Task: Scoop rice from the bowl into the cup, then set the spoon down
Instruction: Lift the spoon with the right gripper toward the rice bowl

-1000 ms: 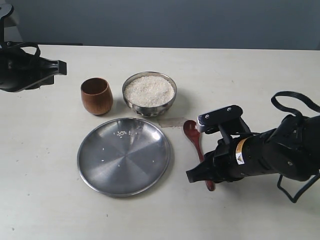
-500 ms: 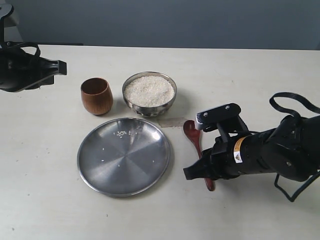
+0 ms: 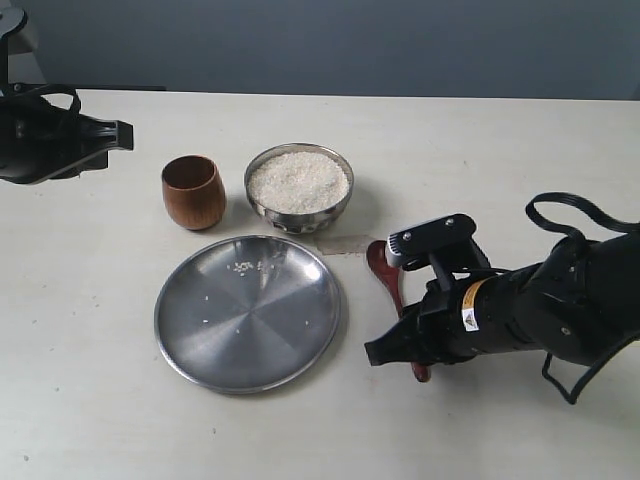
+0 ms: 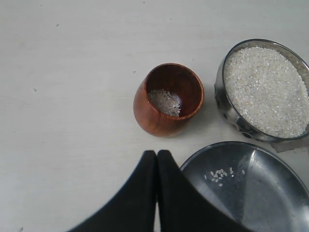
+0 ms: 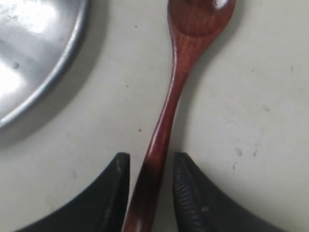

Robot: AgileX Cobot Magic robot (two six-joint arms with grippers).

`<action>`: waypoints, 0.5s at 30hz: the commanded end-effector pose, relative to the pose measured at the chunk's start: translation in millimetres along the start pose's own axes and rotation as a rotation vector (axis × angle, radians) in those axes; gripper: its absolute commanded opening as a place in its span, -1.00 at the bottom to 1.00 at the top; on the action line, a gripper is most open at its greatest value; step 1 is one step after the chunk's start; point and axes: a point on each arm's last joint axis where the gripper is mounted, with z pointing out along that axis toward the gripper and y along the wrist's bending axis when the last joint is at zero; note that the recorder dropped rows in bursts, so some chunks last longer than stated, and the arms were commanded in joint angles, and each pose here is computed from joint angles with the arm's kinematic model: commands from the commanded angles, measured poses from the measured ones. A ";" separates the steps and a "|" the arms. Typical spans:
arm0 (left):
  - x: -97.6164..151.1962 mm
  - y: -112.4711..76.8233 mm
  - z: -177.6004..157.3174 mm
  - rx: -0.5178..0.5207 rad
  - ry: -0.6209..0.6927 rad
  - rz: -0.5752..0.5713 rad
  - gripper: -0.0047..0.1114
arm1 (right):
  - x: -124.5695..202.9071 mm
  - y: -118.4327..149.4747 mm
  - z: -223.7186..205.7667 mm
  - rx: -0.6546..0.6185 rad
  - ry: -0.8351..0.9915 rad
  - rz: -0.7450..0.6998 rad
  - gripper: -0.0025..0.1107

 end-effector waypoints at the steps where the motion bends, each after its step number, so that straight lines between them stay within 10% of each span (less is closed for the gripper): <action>1: -1.7 -0.7 0.1 0.000 -0.012 0.004 -0.91 | 4.2 -0.6 9.7 0.004 0.030 -0.011 -0.41; 5: -1.9 -0.7 0.1 -0.001 -0.014 0.004 -0.91 | 5.8 -0.9 12.1 0.006 0.041 -0.019 -0.54; 7: -1.9 -0.7 0.1 -0.001 -0.014 0.004 -0.91 | 5.6 -0.8 11.7 0.005 0.040 -0.033 -0.94; 15: -1.9 -0.7 0.1 -0.001 -0.014 0.004 -0.91 | -12.1 1.2 -8.4 0.005 -0.031 -0.096 -0.97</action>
